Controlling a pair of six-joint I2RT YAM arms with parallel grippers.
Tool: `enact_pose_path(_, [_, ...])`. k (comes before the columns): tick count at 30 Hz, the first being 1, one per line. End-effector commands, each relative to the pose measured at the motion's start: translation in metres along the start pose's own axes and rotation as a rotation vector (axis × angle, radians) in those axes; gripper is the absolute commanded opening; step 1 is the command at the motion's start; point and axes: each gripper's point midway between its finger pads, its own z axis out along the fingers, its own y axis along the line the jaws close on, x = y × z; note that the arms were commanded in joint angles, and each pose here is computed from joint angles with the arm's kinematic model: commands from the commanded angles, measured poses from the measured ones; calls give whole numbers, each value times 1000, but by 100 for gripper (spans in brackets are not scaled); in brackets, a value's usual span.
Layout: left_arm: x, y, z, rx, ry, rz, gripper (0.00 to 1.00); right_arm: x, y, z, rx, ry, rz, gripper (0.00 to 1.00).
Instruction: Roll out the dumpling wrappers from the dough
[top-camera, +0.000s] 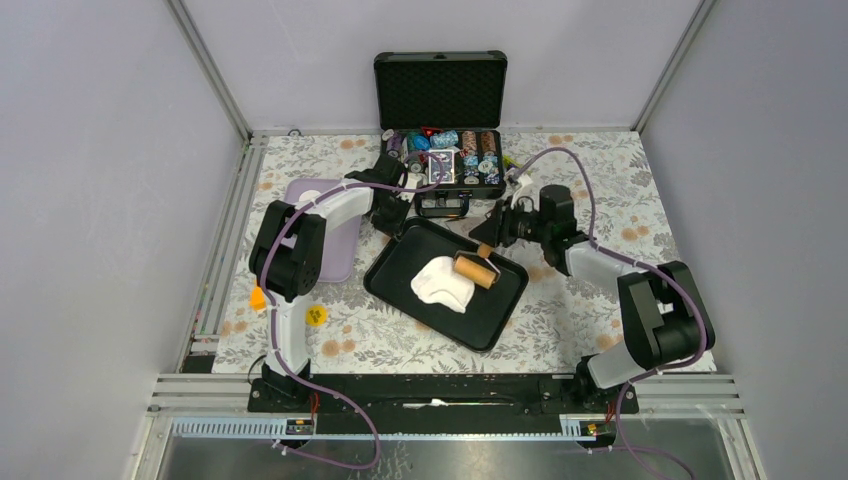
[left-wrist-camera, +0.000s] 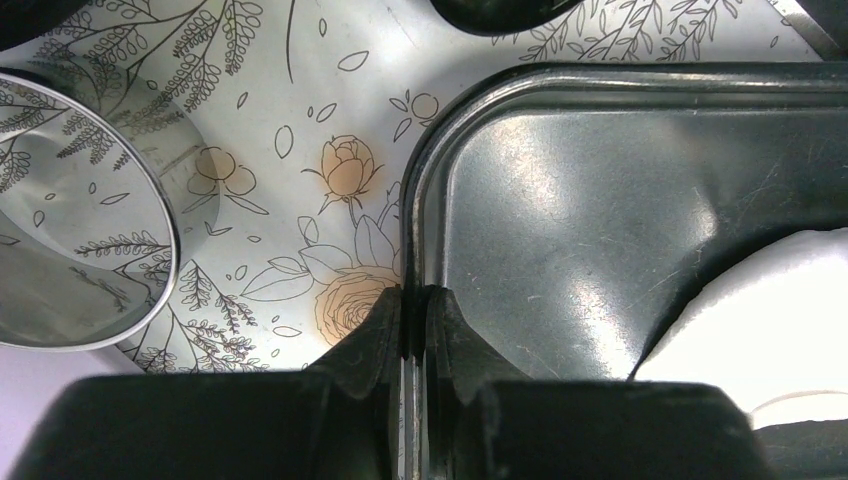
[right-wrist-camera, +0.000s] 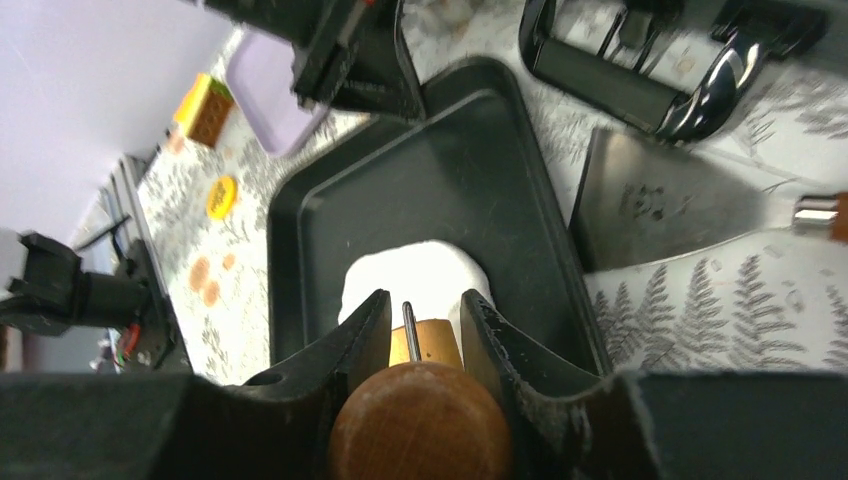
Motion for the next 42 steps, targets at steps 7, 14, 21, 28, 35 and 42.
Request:
enact_pose_path(7, [21, 19, 7, -87, 78, 27, 0, 85, 27, 33, -65, 183, -154, 0])
enact_pose_path(14, [21, 19, 7, -90, 77, 26, 0, 146, 44, 25, -141, 324, -174, 0])
enact_pose_path(21, [21, 19, 7, -88, 78, 26, 0, 155, 73, 16, -275, 333, -113, 0])
enact_pose_path(28, [21, 17, 9, -74, 90, 31, 0, 20, 93, 23, -297, 39, -84, 0])
enact_pose_path(35, [21, 14, 9, -50, 90, 40, 0, -37, 81, 40, -235, -129, -139, 0])
enact_pose_path(42, [21, 11, 10, -29, 103, 46, 0, 10, 28, 78, -151, -48, -129, 0])
